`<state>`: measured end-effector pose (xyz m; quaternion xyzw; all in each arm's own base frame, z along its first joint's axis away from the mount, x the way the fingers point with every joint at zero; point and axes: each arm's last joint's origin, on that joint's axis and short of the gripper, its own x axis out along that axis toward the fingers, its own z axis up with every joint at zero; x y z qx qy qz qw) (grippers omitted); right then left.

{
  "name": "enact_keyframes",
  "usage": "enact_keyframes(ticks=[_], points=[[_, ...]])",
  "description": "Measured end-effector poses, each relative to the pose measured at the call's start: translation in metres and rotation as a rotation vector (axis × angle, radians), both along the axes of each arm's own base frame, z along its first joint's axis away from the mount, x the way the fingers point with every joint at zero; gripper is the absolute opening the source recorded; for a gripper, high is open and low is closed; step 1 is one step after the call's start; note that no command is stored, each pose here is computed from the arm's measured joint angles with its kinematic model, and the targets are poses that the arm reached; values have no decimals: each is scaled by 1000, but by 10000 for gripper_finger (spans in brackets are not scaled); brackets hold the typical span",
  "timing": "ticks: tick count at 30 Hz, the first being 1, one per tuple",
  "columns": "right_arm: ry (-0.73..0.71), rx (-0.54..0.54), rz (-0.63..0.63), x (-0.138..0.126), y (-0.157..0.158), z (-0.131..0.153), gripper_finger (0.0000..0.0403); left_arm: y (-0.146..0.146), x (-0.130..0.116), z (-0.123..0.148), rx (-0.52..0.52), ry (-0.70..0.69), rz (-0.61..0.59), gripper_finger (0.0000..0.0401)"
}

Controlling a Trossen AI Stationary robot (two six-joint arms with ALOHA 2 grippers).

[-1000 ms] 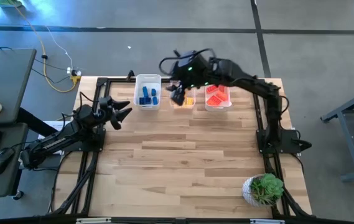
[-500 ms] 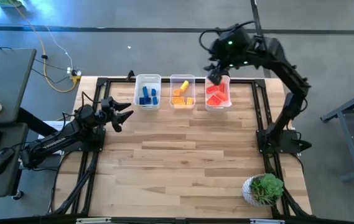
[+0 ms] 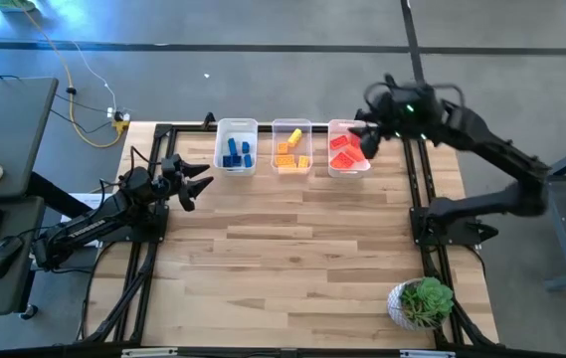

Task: Sort & place blocks by color
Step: Return to Home Position

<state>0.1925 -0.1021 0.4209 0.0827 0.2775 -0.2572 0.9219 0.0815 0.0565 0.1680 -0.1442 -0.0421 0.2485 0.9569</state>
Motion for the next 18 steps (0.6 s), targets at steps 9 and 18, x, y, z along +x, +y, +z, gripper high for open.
enact_keyframes(ticks=[9,18], points=[[-222,-20,-38,-59,32,-58,201,0,0,0,0,0,2,231],[-432,-26,-54,-90,48,-128,201,0,0,0,0,0,2,231]])
